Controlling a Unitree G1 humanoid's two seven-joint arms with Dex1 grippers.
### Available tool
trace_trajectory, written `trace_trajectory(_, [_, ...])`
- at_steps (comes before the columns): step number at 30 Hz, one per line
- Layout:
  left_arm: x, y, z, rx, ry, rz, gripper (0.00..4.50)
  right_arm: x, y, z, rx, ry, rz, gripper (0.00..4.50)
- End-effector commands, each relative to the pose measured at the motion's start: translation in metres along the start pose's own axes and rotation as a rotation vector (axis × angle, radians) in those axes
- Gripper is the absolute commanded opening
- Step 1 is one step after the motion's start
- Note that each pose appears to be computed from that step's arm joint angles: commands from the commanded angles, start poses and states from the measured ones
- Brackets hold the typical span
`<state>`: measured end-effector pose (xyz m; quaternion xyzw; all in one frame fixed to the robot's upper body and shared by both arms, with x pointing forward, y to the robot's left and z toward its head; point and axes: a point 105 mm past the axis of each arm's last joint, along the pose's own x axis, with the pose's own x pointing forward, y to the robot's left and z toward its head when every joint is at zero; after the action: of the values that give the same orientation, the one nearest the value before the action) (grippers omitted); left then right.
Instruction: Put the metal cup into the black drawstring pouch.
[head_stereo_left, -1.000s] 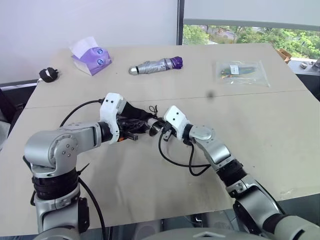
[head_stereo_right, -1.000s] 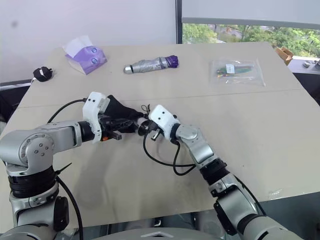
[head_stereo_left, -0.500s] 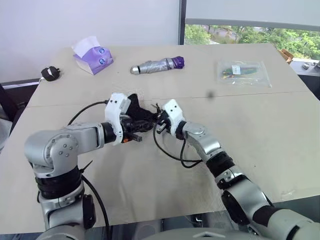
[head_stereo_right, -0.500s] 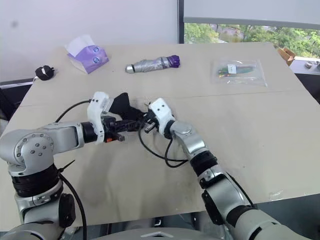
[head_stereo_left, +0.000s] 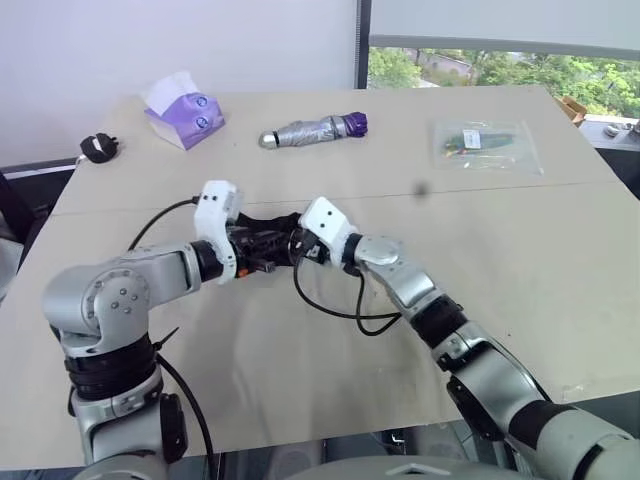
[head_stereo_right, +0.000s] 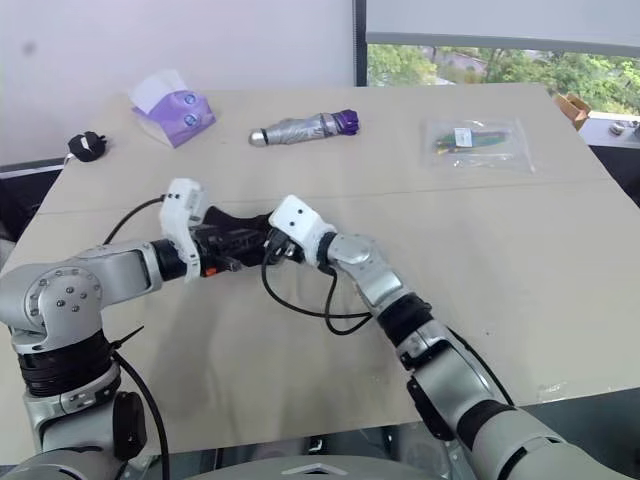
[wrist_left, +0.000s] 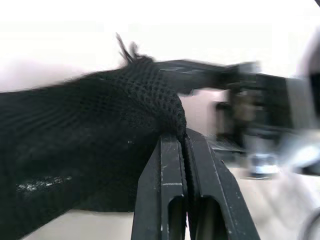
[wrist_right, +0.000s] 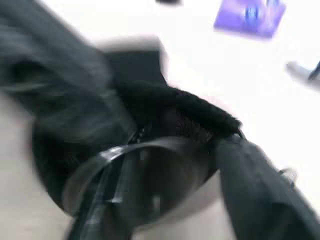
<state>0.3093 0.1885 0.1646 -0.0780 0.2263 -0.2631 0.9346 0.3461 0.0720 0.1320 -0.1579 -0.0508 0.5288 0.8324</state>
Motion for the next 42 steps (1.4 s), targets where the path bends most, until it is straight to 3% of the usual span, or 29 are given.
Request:
trace_trajectory(1, [-0.007, 0.009, 0.013, 0.074, -0.064, 0.013, 0.0, -0.031, 0.003, 0.024, -0.038, -0.064, 0.084, 3.17])
trace_trajectory(3, [-0.01, 0.012, 0.013, 0.096, -0.043, -0.008, 0.0, -0.045, 0.004, 0.029, -0.061, -0.069, 0.088, 4.21])
trace_trajectory(4, [-0.012, 0.012, 0.013, 0.121, -0.031, -0.018, 0.0, -0.049, 0.005, 0.03, -0.056, -0.07, 0.093, 4.44])
trace_trajectory(8, [-0.022, 0.014, 0.018, 0.154, -0.026, -0.056, 0.0, -0.044, 0.001, 0.012, -0.157, 0.008, 0.056, 4.44])
trace_trajectory(13, [-0.033, 0.014, 0.024, 0.199, -0.021, -0.067, 0.0, -0.005, -0.001, -0.017, -0.318, 0.089, 0.006, 4.44])
trace_trajectory(22, [-0.037, 0.007, 0.031, 0.226, -0.036, -0.063, 0.0, 0.033, 0.003, -0.021, -0.393, 0.088, -0.02, 4.44])
trace_trajectory(26, [-0.041, 0.009, 0.034, 0.227, -0.048, -0.039, 0.0, 0.036, 0.002, -0.022, -0.381, 0.091, -0.03, 3.25])
trace_trajectory(32, [-0.045, 0.011, 0.031, 0.212, -0.058, -0.02, 0.0, 0.027, -0.008, -0.026, -0.348, 0.076, -0.066, 0.25])
trace_trajectory(38, [-0.046, 0.01, 0.03, 0.204, -0.081, -0.012, 0.0, 0.014, -0.027, -0.022, -0.344, 0.063, -0.123, 0.11])
trace_trajectory(42, [-0.044, 0.001, 0.029, 0.2, -0.128, -0.056, 0.0, -0.008, -0.061, -0.007, -0.397, 0.063, -0.225, 0.11])
